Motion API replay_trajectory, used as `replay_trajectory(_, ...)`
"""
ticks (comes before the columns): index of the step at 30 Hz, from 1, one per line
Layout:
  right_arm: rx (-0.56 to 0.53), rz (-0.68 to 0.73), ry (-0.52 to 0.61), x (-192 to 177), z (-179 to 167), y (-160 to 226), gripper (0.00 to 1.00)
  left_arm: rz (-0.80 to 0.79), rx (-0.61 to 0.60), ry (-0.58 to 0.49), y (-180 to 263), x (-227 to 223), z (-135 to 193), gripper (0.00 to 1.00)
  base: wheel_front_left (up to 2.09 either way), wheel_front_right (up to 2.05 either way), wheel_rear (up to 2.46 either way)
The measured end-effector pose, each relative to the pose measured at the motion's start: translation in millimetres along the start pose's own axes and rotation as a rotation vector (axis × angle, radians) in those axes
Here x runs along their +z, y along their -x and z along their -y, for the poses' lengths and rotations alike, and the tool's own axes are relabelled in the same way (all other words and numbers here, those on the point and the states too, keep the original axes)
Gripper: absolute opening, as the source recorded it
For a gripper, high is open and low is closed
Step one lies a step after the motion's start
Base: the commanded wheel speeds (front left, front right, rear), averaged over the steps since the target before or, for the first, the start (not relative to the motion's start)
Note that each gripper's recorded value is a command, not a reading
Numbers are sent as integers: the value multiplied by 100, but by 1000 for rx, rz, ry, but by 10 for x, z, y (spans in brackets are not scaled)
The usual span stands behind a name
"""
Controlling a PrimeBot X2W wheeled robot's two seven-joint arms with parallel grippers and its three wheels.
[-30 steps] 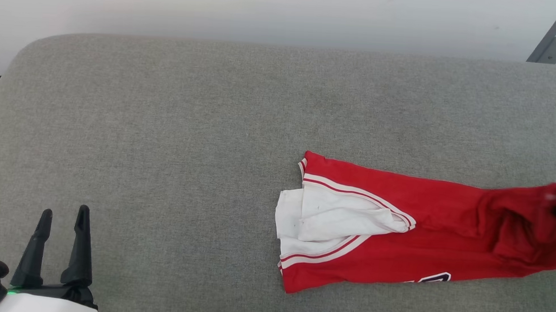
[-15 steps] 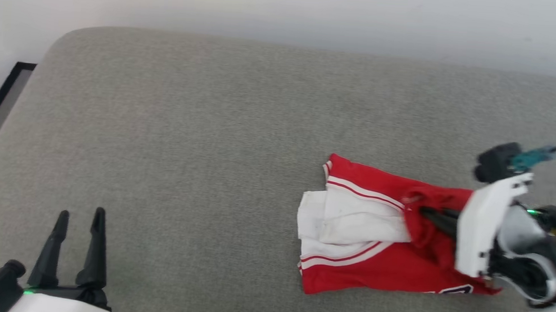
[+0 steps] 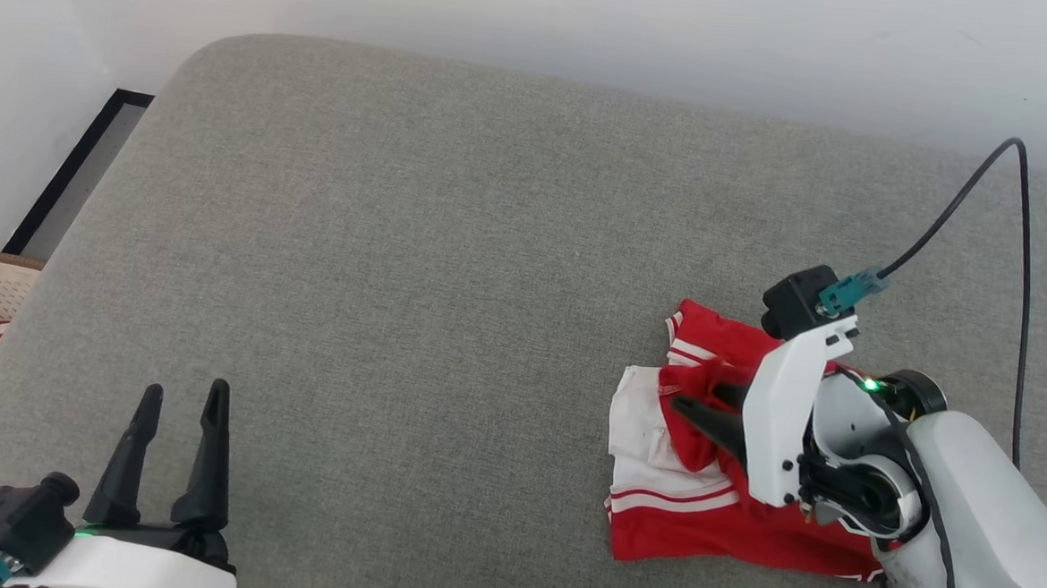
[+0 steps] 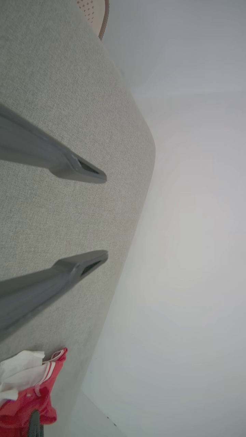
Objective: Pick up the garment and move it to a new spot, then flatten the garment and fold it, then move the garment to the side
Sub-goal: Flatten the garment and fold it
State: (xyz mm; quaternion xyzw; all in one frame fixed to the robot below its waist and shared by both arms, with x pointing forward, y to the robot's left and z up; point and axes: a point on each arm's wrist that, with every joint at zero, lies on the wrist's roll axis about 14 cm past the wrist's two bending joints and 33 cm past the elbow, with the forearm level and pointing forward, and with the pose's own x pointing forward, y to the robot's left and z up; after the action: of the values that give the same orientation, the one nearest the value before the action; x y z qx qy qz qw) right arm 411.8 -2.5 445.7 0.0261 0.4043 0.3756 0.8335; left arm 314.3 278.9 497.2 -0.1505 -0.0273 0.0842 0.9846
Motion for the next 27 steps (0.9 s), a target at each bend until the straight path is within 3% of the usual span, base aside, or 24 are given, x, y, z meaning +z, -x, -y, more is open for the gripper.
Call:
replay_trajectory(6, 18, 47, 7, 130, -41, 31, 100, 14, 9, 6, -9, 41, -34, 100, 0, 0, 0)
replay_trajectory(11, 8, 163, -7, 354, 28, 253, 100, 25, 0, 11, -50, 72, -19, 100, 0, 0, 0)
replay_trajectory(18, -121, 378, -4, 580, 392, 793, 100, 35, -44, 7, -153, 100, 85, 100, 0, 0, 0)
replay_trajectory(27, -327, 612, -8, 371, 769, 1514, 100, 42, -114, -17, -222, 116, 271, 100, 0, 0, 0)
